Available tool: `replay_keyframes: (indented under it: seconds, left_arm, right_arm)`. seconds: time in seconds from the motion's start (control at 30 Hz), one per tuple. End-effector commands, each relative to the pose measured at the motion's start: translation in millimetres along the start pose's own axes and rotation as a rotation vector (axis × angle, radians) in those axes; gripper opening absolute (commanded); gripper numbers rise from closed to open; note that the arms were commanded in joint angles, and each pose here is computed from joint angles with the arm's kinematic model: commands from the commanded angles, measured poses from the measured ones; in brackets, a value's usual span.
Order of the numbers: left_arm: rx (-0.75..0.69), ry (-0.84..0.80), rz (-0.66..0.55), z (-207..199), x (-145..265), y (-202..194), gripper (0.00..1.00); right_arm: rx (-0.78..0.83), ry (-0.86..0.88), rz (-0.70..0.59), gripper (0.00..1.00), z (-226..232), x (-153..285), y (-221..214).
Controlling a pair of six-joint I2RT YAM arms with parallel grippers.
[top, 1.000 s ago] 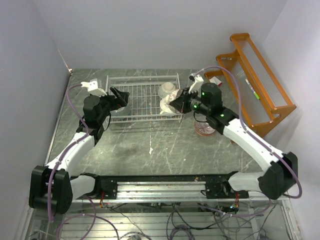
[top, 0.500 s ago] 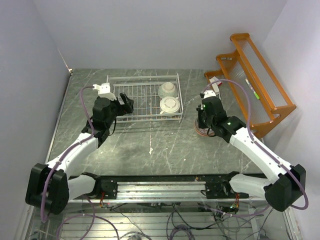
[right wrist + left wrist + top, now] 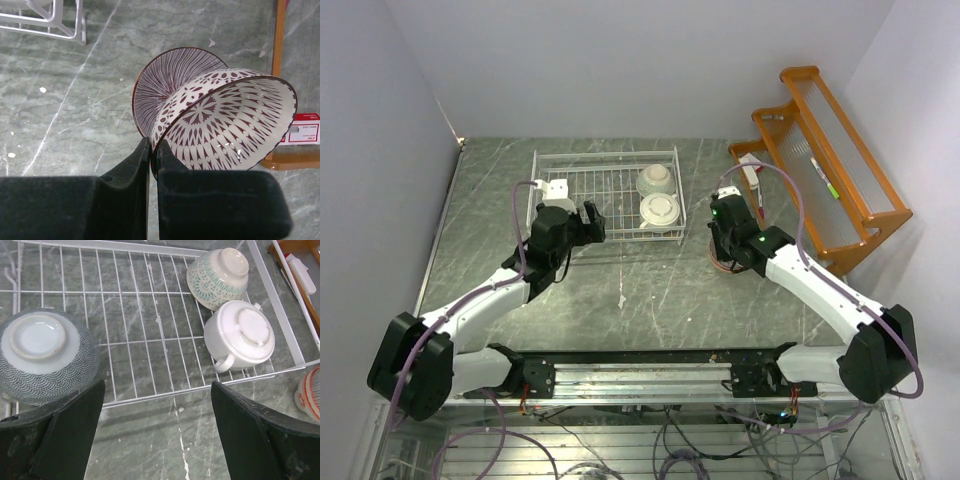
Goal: Unload the bowls from the dish rack
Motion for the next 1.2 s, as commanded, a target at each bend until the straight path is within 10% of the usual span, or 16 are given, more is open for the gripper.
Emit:
replay_keyframes:
  seconds: [0.0, 0.87, 1.17]
  left_arm:
    - [0.022, 0.032, -0.086, 4.4, 9.8, 9.6, 0.97]
    - [-0.004, 0.029, -0.058, 5.3, 7.9, -0.9, 0.99]
    - [-0.015, 0.020, -0.050, 4.0, 6.8, -1.1, 0.99]
  right_arm:
    - [0.010, -0.014, -0.048, 0.00, 1.7, -6.4, 17.6]
    - [0.034, -0.035, 0.050, 0.00, 7.8, -37.5, 6.3]
    - [0.014, -0.027, 0.052, 0.15, 11.3, -44.7, 4.0]
Point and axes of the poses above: each gripper's point midway between its finger pads, its own x axis back along the fingers, its own z axis along the line the jaws close on, y = z × x, the point moved 5 cm from there along x, back along the fingers, and after that the axes turned 13 degrees about -x, right-handed, at the moved point
